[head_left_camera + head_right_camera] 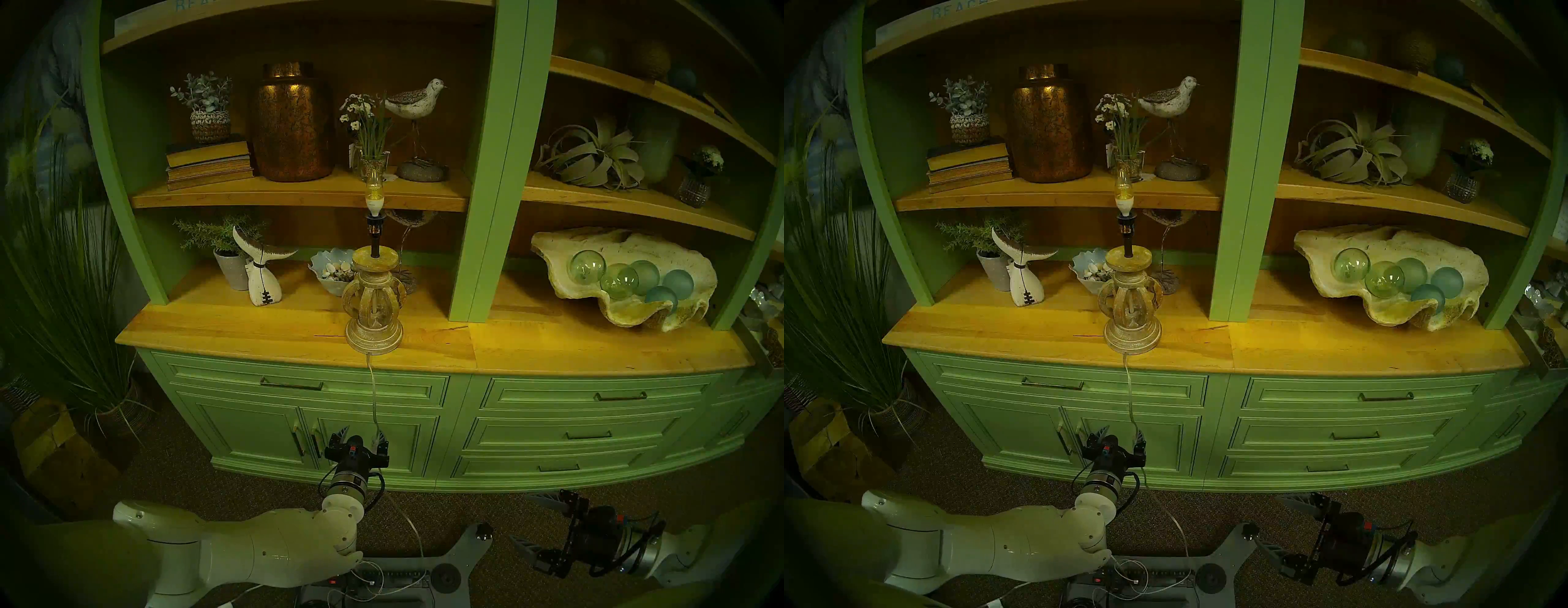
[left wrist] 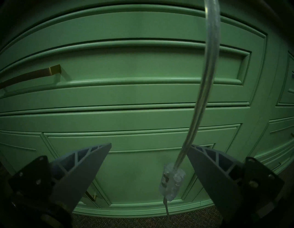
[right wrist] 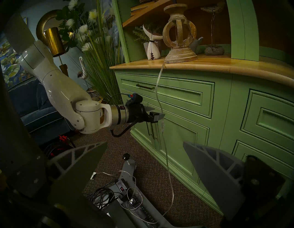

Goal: Grab cable and switch light on

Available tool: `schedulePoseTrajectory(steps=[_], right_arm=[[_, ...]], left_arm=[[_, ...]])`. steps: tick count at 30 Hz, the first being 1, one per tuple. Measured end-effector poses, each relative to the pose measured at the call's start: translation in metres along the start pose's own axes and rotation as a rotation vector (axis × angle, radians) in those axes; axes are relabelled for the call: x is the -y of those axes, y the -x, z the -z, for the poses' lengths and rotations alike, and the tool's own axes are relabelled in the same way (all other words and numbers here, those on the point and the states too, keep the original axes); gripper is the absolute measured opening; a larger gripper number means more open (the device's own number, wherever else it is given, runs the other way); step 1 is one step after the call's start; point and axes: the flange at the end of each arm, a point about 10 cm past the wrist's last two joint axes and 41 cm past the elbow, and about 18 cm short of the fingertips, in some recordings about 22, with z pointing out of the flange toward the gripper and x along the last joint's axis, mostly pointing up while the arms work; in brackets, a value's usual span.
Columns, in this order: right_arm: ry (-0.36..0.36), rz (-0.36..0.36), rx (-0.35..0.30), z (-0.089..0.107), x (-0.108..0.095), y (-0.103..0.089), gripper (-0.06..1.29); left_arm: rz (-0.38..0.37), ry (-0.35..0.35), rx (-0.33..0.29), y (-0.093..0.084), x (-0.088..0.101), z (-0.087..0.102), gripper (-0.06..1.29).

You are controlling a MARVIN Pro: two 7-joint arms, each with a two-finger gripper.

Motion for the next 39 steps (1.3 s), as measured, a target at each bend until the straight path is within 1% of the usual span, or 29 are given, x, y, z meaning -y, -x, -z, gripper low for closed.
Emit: schedulePoseTrajectory(steps=[3, 6, 11, 18, 23, 29, 30, 31, 32, 33, 35, 36, 37, 39], right_arm=[[0.000, 0.000, 0.000, 0.000, 0.000, 0.000, 1.24], [0.000, 0.000, 0.000, 0.000, 0.000, 0.000, 1.24], [0.000, 0.000, 0.000, 0.000, 0.000, 0.000, 1.24], [0.000, 0.000, 0.000, 0.000, 0.000, 0.000, 1.24], [0.000, 0.000, 0.000, 0.000, 0.000, 0.000, 1.24], [0.000, 0.000, 0.000, 0.000, 0.000, 0.000, 1.24], [0.000, 0.000, 0.000, 0.000, 0.000, 0.000, 1.24], [0.000, 0.000, 0.000, 0.000, 0.000, 0.000, 1.24], [0.000, 0.000, 0.000, 0.000, 0.000, 0.000, 1.24], [0.000, 0.000, 0.000, 0.000, 0.000, 0.000, 1.24], [0.000, 0.000, 0.000, 0.000, 0.000, 0.000, 1.24], [0.000, 0.000, 0.000, 0.000, 0.000, 0.000, 1.24], [0.000, 0.000, 0.000, 0.000, 0.000, 0.000, 1.24], [0.000, 0.000, 0.000, 0.000, 0.000, 0.000, 1.24]], left_arm=[[-0.022, 0.011, -0.010, -0.004, 0.002, -0.001, 1.21], [-0.045, 0.004, -0.011, -0.005, 0.008, -0.001, 1.21], [-0.088, -0.029, 0.005, -0.004, 0.027, 0.002, 1.21], [-0.118, -0.069, 0.020, 0.001, 0.048, 0.007, 1.21], [-0.131, -0.086, 0.015, 0.003, 0.058, 0.009, 1.21], [-0.146, -0.089, 0.002, 0.000, 0.067, 0.010, 1.21], [-0.149, -0.090, -0.002, 0.000, 0.069, 0.010, 0.77], [-0.148, -0.090, -0.003, 0.000, 0.070, 0.010, 0.55], [-0.146, -0.091, -0.006, -0.001, 0.072, 0.010, 0.03], [-0.143, -0.087, -0.009, -0.002, 0.072, 0.010, -0.02], [-0.135, -0.073, -0.013, -0.004, 0.072, 0.010, -0.02], [-0.125, -0.058, -0.017, -0.005, 0.072, 0.011, -0.02], [-0.099, -0.021, -0.030, -0.009, 0.069, 0.012, -0.02], [-0.079, 0.005, -0.041, -0.012, 0.067, 0.013, -0.02]])
